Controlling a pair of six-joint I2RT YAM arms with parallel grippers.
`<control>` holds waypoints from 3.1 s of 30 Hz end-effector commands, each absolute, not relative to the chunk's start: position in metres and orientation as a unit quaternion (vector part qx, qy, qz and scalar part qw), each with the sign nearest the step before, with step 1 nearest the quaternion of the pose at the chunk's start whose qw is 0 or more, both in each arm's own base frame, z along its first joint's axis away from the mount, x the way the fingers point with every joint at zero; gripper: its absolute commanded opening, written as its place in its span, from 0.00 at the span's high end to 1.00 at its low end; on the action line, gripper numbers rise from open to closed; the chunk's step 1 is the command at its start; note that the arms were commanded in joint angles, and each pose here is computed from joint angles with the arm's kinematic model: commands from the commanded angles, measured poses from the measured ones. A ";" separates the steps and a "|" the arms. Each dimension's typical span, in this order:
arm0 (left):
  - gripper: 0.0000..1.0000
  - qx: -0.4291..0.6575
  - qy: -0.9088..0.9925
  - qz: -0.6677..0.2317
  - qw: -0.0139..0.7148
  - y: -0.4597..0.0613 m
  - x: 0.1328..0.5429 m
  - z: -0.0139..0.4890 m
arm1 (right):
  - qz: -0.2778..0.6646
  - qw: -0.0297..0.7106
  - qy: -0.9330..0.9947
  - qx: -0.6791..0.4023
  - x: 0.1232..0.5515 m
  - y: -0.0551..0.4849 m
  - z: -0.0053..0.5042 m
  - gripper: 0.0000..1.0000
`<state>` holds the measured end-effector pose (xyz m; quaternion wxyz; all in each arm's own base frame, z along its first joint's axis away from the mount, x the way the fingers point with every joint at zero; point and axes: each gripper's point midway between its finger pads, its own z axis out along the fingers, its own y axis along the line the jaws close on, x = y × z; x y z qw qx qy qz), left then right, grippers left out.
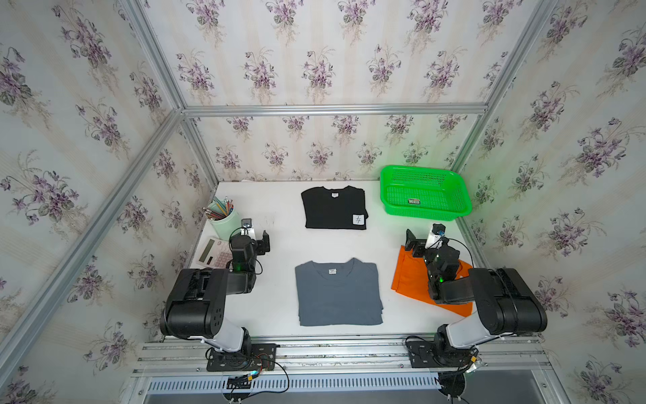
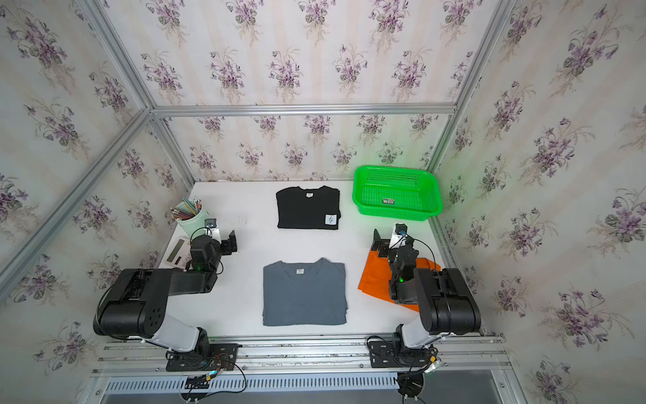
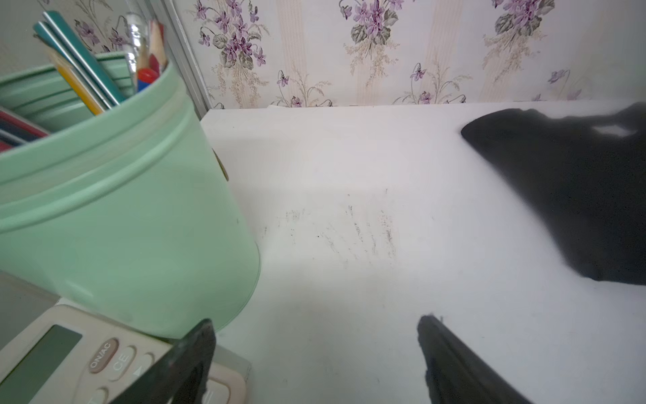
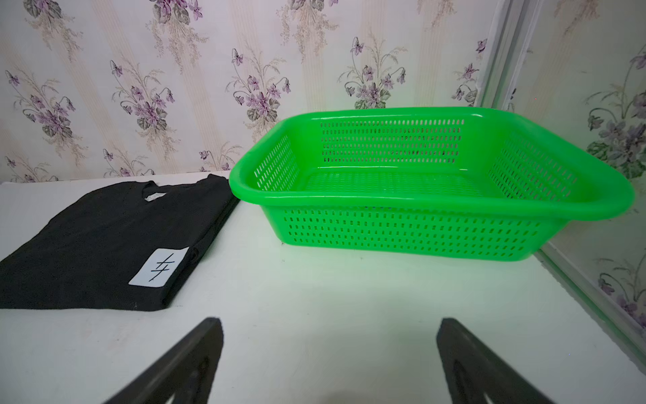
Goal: Put the folded t-shirts into the basket
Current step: Pick up the T-shirt from the center of the board.
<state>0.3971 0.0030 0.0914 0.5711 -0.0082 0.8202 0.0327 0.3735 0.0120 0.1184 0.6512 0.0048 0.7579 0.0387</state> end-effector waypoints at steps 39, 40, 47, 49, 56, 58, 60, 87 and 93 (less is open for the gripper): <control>0.08 -0.030 0.763 -0.168 0.623 -0.075 0.344 0.296 | 0.036 0.665 0.746 0.005 0.373 0.011 0.126 0.00; 0.08 -0.022 0.761 -0.185 0.621 -0.081 0.339 0.308 | 0.034 0.679 0.734 0.010 0.369 0.009 0.134 0.00; 0.08 -0.078 0.774 -0.267 0.569 -0.089 0.317 0.350 | 0.019 0.742 0.667 0.055 0.316 -0.008 0.178 0.00; 0.08 -0.130 0.775 -0.262 0.561 -0.075 0.315 0.344 | 0.035 0.748 0.661 0.051 0.310 -0.003 0.194 0.00; 0.08 -0.034 0.780 -0.286 0.555 -0.102 0.314 0.363 | 0.125 0.740 0.655 0.094 0.307 0.006 0.273 0.00; 0.08 0.013 0.795 -0.291 0.532 -0.121 0.316 0.362 | 0.145 0.721 0.674 0.072 0.310 0.018 0.287 0.00; 0.08 0.057 0.816 -0.279 0.504 -0.139 0.318 0.350 | 0.169 0.711 0.682 0.035 0.316 0.033 0.300 0.00; 0.08 0.155 0.948 -0.055 0.273 -0.163 0.334 0.200 | 0.185 0.323 0.927 0.044 0.428 0.181 0.119 0.15; 0.08 0.156 0.945 -0.084 0.275 -0.170 0.329 0.204 | 0.146 0.261 0.951 0.075 0.402 0.170 0.108 0.15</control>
